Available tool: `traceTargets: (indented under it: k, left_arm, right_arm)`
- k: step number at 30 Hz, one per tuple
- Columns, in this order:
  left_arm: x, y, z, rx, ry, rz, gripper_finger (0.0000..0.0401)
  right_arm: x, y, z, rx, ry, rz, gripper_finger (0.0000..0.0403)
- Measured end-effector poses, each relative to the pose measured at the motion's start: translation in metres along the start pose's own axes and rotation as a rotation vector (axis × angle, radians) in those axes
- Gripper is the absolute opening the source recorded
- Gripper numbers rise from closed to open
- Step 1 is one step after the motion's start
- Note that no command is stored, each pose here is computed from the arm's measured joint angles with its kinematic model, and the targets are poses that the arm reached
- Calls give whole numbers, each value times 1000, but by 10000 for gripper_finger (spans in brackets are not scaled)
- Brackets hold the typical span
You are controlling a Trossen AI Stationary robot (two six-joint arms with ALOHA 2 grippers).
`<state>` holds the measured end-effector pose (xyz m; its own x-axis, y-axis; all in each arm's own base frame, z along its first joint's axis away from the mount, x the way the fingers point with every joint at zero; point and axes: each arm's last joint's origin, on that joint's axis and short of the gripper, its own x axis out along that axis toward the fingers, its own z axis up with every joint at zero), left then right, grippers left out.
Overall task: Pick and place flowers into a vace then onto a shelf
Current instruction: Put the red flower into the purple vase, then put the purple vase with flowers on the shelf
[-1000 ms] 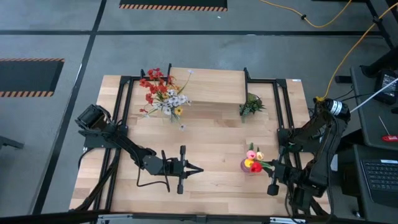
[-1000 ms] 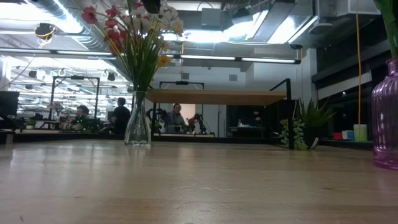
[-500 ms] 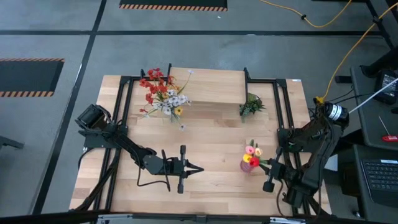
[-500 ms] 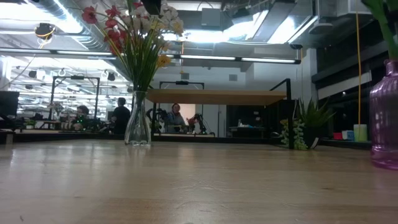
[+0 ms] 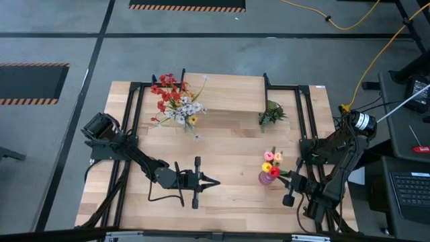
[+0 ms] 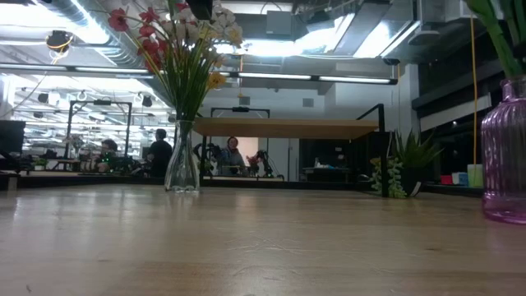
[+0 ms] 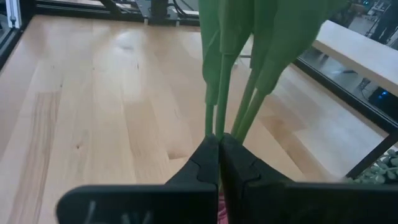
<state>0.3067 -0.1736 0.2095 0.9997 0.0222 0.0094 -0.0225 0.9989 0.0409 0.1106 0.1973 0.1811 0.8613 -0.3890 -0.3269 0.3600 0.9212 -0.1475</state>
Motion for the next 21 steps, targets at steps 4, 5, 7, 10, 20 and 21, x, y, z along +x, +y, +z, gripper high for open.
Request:
traceTargets:
  k: [4, 5, 7, 10, 20, 21]
  left_arm:
    - [0, 0, 0, 0, 0, 0, 1]
    - [0, 0, 0, 0, 0, 0, 1]
    - [0, 0, 0, 0, 0, 1, 2]
    - [0, 0, 0, 1, 0, 1, 3]
    - [0, 0, 0, 0, 0, 1, 2]
    - [0, 0, 0, 0, 0, 1, 1]
  right_arm:
    - [0, 0, 0, 2, 0, 1, 0]
    - [0, 0, 0, 2, 0, 1, 2]
    - [0, 0, -1, 5, 7, 2, 9]
    - [0, 1, -1, 12, 37, 6, 26]
    - [0, 1, -2, 9, 53, 6, 114]
    - [0, 0, -2, 7, 55, 6, 123]
